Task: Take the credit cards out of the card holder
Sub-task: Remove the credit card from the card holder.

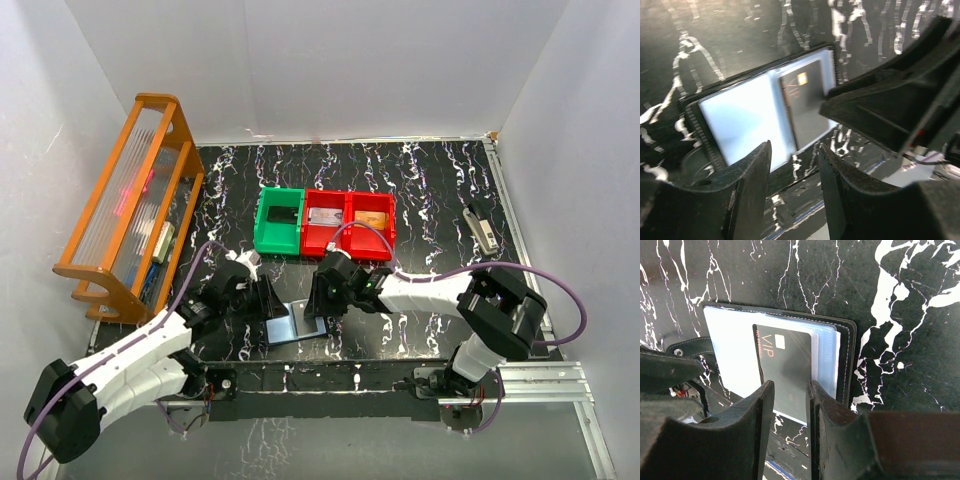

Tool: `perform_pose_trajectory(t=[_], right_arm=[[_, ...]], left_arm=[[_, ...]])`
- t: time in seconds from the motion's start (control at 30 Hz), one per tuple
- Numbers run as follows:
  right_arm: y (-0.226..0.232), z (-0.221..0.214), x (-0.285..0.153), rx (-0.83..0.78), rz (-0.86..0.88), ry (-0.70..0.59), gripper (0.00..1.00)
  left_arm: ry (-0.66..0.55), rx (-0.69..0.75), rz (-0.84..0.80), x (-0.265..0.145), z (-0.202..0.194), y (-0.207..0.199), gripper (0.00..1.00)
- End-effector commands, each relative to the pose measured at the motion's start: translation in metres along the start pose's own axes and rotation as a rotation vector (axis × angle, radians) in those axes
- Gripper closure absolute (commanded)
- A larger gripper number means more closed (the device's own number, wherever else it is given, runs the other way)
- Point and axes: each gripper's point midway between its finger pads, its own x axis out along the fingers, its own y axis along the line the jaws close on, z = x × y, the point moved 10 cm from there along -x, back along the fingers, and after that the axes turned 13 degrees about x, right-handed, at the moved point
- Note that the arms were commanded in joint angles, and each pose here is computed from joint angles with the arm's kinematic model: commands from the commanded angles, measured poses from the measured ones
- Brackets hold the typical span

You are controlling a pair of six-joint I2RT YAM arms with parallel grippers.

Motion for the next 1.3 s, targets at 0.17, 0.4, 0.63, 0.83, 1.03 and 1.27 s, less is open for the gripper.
perform_pose_trajectory(t=[0.17, 0.4, 0.63, 0.83, 1.03, 1.27], right_arm=[[-0.004, 0.0, 0.005, 0.011, 0.008, -0.025, 0.7], [-0.012, -0.005, 0.01, 0.029, 0.011, -0.003, 0.7], [-0.017, -0.008, 0.012, 0.033, 0.004, 0.009, 0.7], [-0.018, -0.008, 0.012, 0.034, 0.004, 0.012, 0.71], [-0.019, -0.009, 0.014, 0.036, 0.0, 0.015, 0.71], [-0.02, -0.009, 0.014, 0.036, -0.001, 0.016, 0.71]], left_arm=[[0.006, -0.068, -0.284, 0.022, 0.003, -0.02, 0.6], [0.044, -0.102, -0.199, 0.035, -0.001, -0.012, 0.66], [0.052, -0.179, -0.143, 0.038, -0.018, 0.002, 0.69], [0.036, -0.179, -0.118, 0.035, -0.019, 0.004, 0.66], [0.051, -0.174, -0.083, 0.036, -0.02, 0.006, 0.67], [0.043, -0.165, -0.125, 0.038, -0.02, 0.005, 0.67]])
